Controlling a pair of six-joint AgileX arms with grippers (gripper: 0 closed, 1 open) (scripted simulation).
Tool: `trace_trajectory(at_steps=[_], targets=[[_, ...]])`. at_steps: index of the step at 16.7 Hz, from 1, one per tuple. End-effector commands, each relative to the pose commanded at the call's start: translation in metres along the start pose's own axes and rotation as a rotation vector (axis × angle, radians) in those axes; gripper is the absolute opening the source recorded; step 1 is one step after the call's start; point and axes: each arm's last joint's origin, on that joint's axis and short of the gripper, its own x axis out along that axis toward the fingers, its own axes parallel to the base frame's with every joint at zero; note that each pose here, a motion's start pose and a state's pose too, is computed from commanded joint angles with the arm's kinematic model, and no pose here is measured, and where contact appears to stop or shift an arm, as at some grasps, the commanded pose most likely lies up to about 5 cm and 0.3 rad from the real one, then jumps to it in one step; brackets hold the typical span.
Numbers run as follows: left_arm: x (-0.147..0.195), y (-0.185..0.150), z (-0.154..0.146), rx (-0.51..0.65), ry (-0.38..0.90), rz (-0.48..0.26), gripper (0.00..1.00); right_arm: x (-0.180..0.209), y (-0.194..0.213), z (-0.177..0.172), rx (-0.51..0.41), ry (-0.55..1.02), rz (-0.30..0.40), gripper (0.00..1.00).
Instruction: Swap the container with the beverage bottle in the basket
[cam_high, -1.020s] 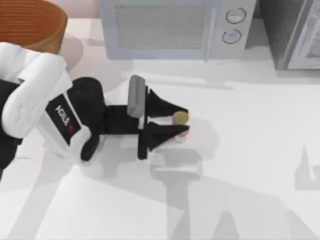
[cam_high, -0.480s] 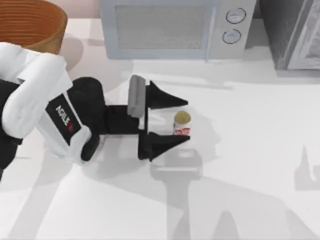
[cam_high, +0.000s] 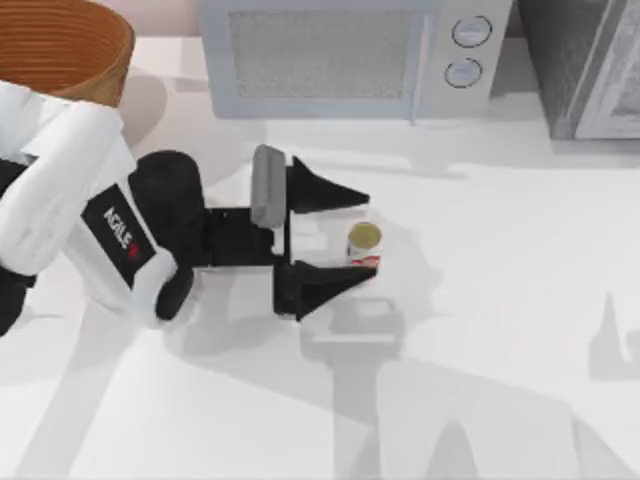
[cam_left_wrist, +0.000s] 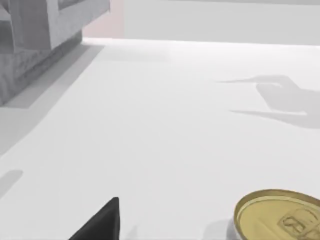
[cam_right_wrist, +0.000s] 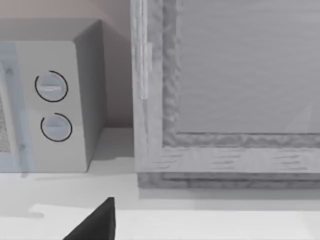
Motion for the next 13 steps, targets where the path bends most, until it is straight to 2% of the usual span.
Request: trace_trajectory(at_steps=[3, 7, 10, 13], targets=[[-0.020, -0.001, 0.026, -0.059, 0.018, 0.131, 1.00, 0.000, 0.000, 0.000, 0.000, 0.000, 0.000, 1.00], [-0.059, -0.016, 0.092, -0.089, 0.034, 0.384, 1.00, 0.000, 0.000, 0.000, 0.000, 0.000, 0.000, 1.00], [-0.093, -0.052, 0.153, -0.065, 0.031, 0.605, 1.00, 0.000, 0.000, 0.000, 0.000, 0.000, 0.000, 1.00], [-0.123, -0.110, 0.198, -0.025, 0.017, 0.831, 1.00, 0.000, 0.000, 0.000, 0.000, 0.000, 0.000, 1.00]])
